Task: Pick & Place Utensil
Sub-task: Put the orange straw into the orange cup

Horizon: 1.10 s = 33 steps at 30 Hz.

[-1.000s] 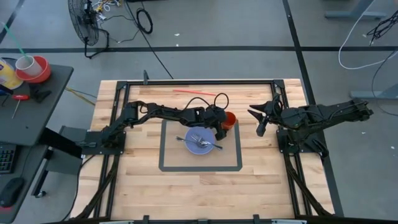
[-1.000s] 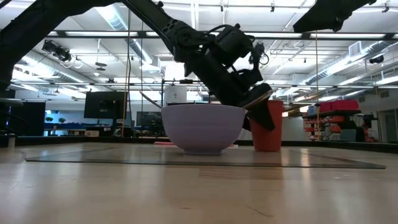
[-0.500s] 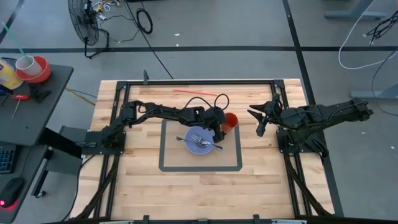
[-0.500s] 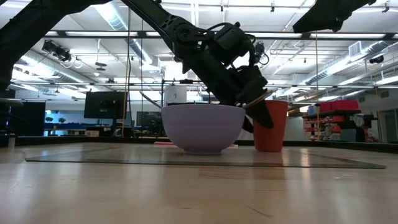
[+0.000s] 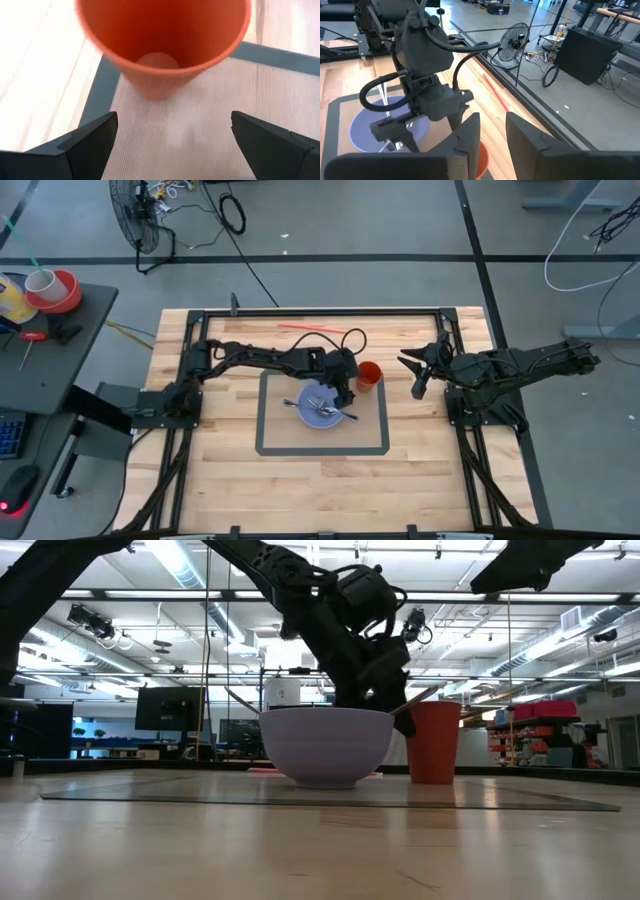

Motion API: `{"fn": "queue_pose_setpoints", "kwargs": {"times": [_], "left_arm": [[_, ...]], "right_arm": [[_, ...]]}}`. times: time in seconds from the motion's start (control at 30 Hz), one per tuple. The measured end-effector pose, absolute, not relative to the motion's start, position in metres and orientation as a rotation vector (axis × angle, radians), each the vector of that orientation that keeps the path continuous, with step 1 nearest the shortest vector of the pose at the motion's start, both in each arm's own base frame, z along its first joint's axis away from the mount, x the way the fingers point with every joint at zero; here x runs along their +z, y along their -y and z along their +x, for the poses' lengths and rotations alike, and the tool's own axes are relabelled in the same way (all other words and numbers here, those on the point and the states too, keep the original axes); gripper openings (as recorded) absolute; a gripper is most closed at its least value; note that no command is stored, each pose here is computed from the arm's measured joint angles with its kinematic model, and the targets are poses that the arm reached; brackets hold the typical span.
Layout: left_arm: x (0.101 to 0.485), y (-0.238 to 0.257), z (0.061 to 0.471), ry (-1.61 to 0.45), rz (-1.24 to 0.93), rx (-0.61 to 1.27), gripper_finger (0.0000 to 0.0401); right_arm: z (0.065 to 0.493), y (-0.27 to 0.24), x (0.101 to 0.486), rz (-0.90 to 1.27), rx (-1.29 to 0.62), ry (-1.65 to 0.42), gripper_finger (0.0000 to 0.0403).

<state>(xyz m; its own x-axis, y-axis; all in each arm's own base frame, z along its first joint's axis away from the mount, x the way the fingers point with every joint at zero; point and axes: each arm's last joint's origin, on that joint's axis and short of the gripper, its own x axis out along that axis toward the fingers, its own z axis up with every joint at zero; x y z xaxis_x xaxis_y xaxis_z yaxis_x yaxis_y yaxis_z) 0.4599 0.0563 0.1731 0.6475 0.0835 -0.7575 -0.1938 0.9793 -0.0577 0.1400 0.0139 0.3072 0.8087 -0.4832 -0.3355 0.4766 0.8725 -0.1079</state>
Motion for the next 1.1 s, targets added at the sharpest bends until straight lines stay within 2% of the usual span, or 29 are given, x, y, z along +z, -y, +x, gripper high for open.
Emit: {"fn": "queue_pose_setpoints", "kwargs": {"times": [0.23, 0.43, 0.87, 1.1], "left_arm": [[0.204, -0.063, 0.446, -0.853, -0.123, 0.163, 0.0391], [0.225, -0.089, 0.434, -0.823, -0.117, 0.205, 0.0391], [0.202, -0.204, 0.382, -0.942, -0.184, 0.427, 0.0365], [0.178, -0.247, 0.341, -1.002, -0.154, 0.309, 0.0352]], "right_arm": [[0.142, -0.012, 0.306, -0.020, -0.527, -0.370, 0.0098], [0.144, -0.012, 0.305, -0.022, -0.533, -0.380, 0.0098], [0.153, -0.015, 0.299, -0.004, -0.488, -0.424, 0.0098], [0.162, -0.017, 0.292, -0.019, -0.472, -0.470, 0.0098]]}}
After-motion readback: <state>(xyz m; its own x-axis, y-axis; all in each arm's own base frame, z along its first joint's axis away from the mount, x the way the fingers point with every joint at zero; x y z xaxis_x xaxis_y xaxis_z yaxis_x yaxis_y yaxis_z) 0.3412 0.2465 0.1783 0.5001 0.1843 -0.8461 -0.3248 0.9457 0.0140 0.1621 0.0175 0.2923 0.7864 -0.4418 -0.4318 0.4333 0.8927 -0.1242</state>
